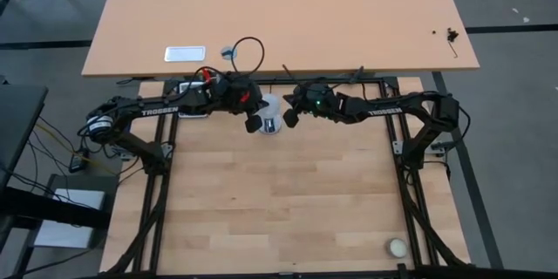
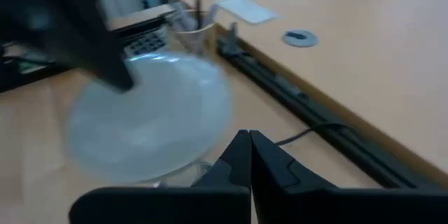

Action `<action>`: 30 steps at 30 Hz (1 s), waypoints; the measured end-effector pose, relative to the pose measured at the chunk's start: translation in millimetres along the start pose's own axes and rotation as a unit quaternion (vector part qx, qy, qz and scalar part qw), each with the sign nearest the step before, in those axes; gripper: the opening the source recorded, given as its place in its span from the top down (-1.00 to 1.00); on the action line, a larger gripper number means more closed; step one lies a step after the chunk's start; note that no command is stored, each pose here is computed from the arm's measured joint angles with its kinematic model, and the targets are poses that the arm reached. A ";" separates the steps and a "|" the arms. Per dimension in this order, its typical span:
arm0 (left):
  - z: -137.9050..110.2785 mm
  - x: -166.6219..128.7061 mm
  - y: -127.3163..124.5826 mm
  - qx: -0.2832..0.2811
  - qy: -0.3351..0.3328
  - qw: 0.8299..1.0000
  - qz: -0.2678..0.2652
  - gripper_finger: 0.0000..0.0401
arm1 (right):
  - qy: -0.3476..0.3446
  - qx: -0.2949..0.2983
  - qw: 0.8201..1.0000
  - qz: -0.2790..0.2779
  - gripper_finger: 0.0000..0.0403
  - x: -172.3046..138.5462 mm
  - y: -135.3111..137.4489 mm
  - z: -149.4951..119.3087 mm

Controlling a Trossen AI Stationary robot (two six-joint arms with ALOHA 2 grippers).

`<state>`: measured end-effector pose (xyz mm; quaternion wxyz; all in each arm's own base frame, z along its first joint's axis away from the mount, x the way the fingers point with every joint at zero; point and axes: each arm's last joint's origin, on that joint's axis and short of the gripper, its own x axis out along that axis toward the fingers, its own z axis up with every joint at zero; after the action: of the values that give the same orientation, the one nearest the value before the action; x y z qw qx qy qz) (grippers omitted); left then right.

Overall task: Screw lightbulb
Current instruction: Remove the white lightbulb from the silver lamp

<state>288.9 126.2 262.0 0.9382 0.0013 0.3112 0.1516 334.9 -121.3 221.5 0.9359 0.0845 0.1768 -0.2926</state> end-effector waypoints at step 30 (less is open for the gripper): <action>0.1 -0.2 1.8 -0.002 0.000 1.000 0.012 1.00 | 0.025 -0.024 0.995 0.090 0.97 1.1 18.0 -9.5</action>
<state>288.3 127.9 262.4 0.9363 0.0027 0.3107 0.1634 343.5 -104.7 213.2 0.9554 0.0850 0.1991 -0.2010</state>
